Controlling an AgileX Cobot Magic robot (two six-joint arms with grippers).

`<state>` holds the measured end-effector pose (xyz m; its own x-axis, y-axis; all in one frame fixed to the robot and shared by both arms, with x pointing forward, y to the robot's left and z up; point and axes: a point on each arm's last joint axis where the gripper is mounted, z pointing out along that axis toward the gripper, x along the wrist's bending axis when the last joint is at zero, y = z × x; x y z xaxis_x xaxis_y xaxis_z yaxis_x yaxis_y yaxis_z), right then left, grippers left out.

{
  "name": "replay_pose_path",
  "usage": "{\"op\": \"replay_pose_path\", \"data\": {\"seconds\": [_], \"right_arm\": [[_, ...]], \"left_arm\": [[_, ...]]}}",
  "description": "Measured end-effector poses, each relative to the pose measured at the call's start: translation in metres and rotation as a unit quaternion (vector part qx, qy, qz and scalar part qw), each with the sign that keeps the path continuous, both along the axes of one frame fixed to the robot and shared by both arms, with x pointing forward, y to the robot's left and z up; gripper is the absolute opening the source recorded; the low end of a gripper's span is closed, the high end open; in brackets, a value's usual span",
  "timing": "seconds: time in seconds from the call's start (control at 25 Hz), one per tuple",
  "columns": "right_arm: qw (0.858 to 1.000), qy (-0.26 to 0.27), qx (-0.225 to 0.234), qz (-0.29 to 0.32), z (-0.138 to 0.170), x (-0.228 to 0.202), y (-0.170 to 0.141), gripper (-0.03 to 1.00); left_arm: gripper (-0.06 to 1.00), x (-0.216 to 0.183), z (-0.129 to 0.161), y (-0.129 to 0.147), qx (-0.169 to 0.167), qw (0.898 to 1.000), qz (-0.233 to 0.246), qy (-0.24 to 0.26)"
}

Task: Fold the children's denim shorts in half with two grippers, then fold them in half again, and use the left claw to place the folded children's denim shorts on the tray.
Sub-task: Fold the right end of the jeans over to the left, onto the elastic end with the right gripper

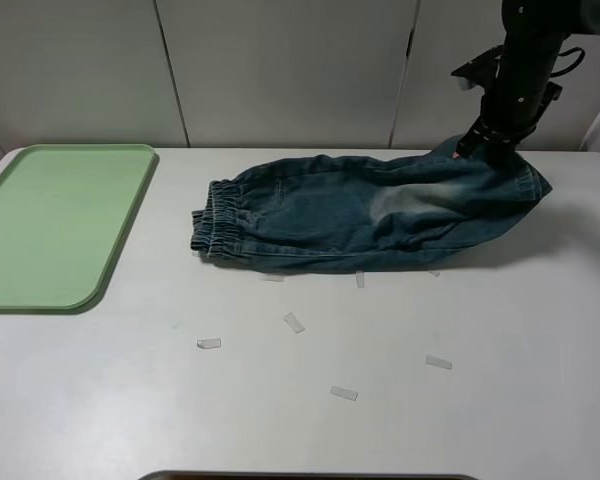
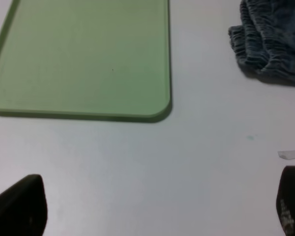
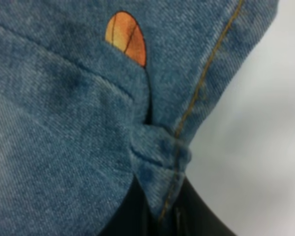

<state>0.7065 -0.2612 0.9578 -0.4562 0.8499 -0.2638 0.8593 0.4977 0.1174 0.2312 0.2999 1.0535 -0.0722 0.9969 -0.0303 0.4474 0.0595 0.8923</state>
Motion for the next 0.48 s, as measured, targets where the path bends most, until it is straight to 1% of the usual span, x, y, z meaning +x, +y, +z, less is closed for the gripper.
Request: {"op": "replay_pose_path", "data": {"seconds": [0.2, 0.24, 0.32, 0.48], "right_arm": [[1.0, -0.004, -0.012, -0.016, 0.012, -0.002, -0.015, 0.02], [0.999, -0.01, -0.02, -0.029, 0.022, -0.005, -0.028, 0.02], [0.998, -0.014, -0.034, -0.042, 0.033, -0.008, -0.044, 0.02], [0.997, -0.025, -0.044, -0.06, 0.048, -0.012, -0.063, 0.02]], "left_arm": [[0.92, 0.0, 0.0, 0.0, 0.0, 1.0, 0.0, 0.0], [0.92, 0.0, 0.0, 0.0, 0.0, 1.0, 0.0, 0.0], [0.92, 0.0, 0.0, 0.0, 0.0, 1.0, 0.0, 0.0], [0.92, 0.0, 0.0, 0.0, 0.0, 1.0, 0.0, 0.0]]}}
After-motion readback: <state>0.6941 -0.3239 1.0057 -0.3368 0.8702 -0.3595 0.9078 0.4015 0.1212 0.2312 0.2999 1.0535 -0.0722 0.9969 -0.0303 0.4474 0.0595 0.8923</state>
